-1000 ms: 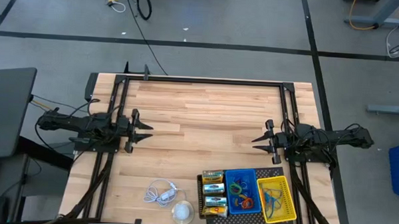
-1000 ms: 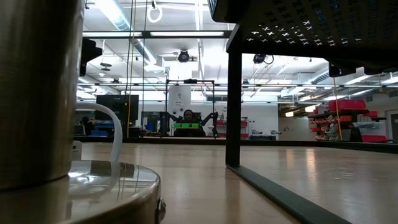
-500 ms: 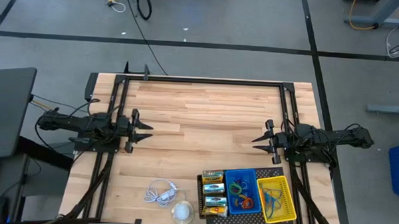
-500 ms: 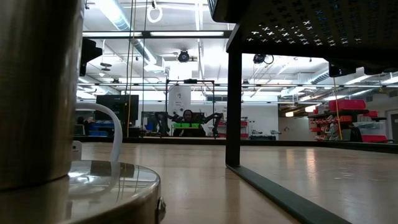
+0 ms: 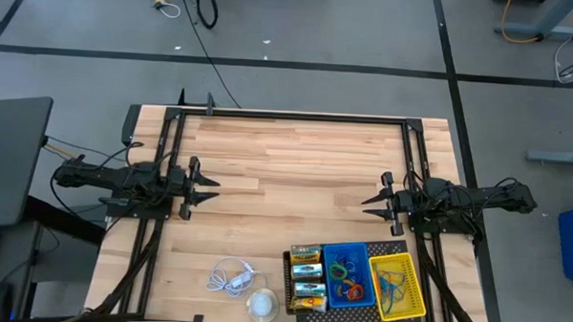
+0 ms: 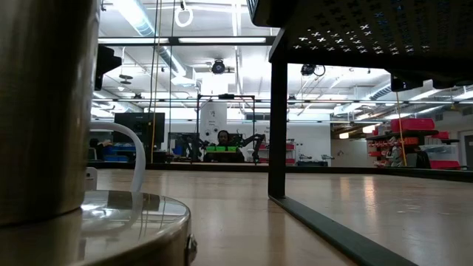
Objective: Pick & Place Office Desk Supplies
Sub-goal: Return to Home Position
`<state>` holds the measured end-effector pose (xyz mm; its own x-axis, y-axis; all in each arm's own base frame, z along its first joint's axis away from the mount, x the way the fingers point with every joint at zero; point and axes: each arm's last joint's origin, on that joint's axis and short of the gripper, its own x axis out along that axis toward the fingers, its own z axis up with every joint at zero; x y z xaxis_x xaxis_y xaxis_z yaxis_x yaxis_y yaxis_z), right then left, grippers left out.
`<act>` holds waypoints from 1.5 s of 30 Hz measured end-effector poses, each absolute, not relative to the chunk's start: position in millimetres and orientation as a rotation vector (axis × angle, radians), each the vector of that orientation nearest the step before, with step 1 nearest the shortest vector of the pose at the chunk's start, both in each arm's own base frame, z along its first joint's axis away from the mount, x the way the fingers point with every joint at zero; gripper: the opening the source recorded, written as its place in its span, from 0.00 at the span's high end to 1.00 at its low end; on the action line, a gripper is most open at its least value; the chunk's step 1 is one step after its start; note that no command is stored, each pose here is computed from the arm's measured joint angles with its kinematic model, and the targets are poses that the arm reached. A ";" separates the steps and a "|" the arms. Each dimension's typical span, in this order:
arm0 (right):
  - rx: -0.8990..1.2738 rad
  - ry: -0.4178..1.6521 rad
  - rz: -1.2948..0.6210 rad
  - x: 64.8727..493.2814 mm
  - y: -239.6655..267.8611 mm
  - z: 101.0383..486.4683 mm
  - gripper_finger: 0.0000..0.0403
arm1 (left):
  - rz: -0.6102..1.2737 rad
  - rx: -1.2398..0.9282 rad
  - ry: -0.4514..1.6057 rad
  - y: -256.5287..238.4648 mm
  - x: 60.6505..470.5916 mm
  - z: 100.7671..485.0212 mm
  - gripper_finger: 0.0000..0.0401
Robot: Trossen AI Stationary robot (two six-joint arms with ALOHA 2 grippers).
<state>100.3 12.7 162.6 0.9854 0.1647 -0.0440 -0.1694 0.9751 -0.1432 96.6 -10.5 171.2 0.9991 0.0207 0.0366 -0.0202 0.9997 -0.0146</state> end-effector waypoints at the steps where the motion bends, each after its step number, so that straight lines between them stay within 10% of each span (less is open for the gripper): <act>1: -0.147 0.032 0.169 100.3 12.7 162.6 0.73 | 0.020 -0.014 -0.036 -10.5 96.6 171.2 0.66; 45: -0.147 0.032 0.168 100.3 12.7 162.6 0.73 | 0.003 -0.014 -0.036 -11.7 96.5 171.2 0.66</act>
<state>100.3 12.7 162.6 0.9854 0.1647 -0.0436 -0.1693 0.9751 -0.1432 96.5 -11.7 171.2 0.9993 0.0032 0.0362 -0.0027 0.9999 -0.0142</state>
